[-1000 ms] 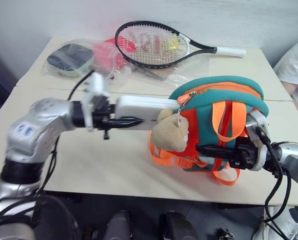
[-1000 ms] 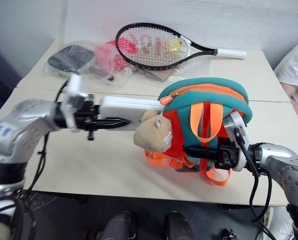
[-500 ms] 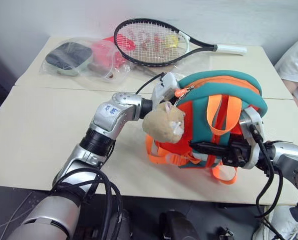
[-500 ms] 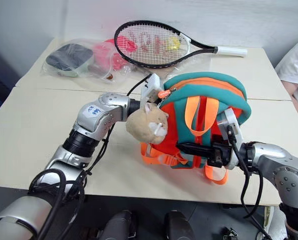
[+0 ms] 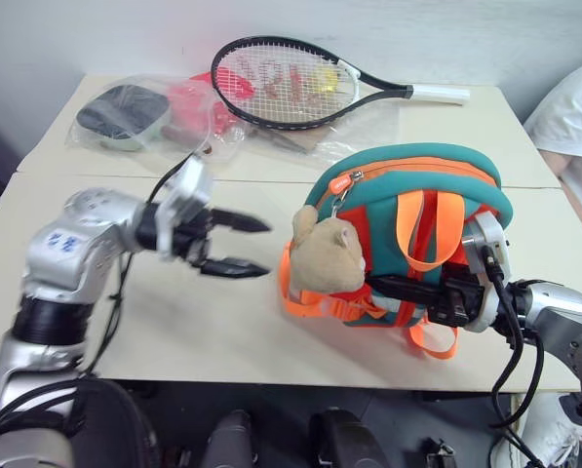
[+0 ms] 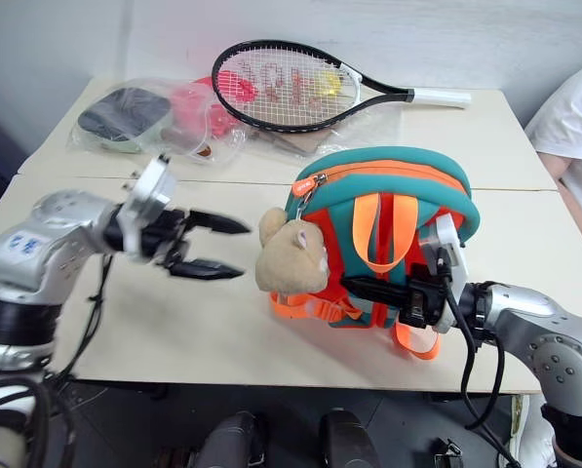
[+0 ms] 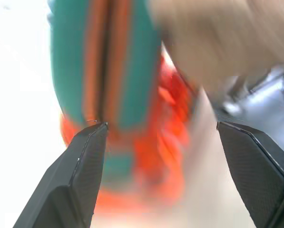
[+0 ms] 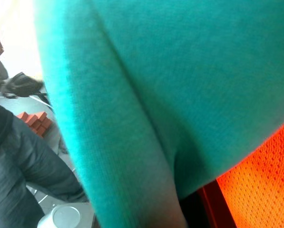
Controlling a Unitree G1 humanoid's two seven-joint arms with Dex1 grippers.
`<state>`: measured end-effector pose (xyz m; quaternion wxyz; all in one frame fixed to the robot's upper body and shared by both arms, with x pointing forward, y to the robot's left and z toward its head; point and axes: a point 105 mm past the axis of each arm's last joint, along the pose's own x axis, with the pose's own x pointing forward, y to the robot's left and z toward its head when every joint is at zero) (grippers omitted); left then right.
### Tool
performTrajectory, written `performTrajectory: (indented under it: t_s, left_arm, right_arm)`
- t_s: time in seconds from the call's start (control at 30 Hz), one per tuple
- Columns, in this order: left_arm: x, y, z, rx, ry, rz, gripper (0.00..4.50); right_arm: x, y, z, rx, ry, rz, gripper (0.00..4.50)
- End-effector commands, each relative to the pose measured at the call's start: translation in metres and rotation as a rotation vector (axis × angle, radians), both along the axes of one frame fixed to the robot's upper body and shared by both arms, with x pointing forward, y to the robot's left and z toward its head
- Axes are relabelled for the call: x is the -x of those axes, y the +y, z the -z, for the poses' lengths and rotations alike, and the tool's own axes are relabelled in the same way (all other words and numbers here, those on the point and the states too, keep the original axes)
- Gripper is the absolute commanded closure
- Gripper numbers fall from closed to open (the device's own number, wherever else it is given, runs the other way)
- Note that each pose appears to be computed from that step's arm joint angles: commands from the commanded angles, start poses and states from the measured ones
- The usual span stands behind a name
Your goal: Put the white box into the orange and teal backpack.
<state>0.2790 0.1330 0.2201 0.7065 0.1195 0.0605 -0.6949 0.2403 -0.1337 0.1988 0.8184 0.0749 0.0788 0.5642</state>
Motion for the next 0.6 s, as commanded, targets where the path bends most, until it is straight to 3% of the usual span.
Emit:
performTrajectory:
  t_s: [0.03,0.17,0.27,0.37,0.47,0.6]
  left_arm:
    - [0.018,-0.017,-0.028,0.138,-0.122,0.058,0.66]
    - [0.020,-0.041,-0.042,0.306,-0.185,0.010,0.66]
    - [0.034,-0.058,-0.035,0.315,-0.154,0.030,0.66]
    - [0.027,-0.067,-0.025,0.290,-0.153,-0.023,0.66]
    - [0.016,-0.078,-0.014,0.271,-0.206,-0.081,1.24]
    - [0.023,-0.084,-0.022,0.355,-0.217,-0.054,2.46]
  right_arm:
    - [0.001,0.000,-0.007,-0.011,-0.034,-0.003,4.50]
    - [0.001,0.003,-0.003,-0.012,-0.019,-0.015,4.50]
    - [0.001,0.003,-0.003,-0.012,-0.016,-0.019,4.50]
    - [-0.001,0.003,-0.003,-0.012,-0.014,-0.020,4.50]
    - [-0.002,0.004,-0.003,-0.009,-0.015,-0.029,4.50]
    - [-0.003,0.005,-0.003,-0.016,-0.020,-0.028,4.50]
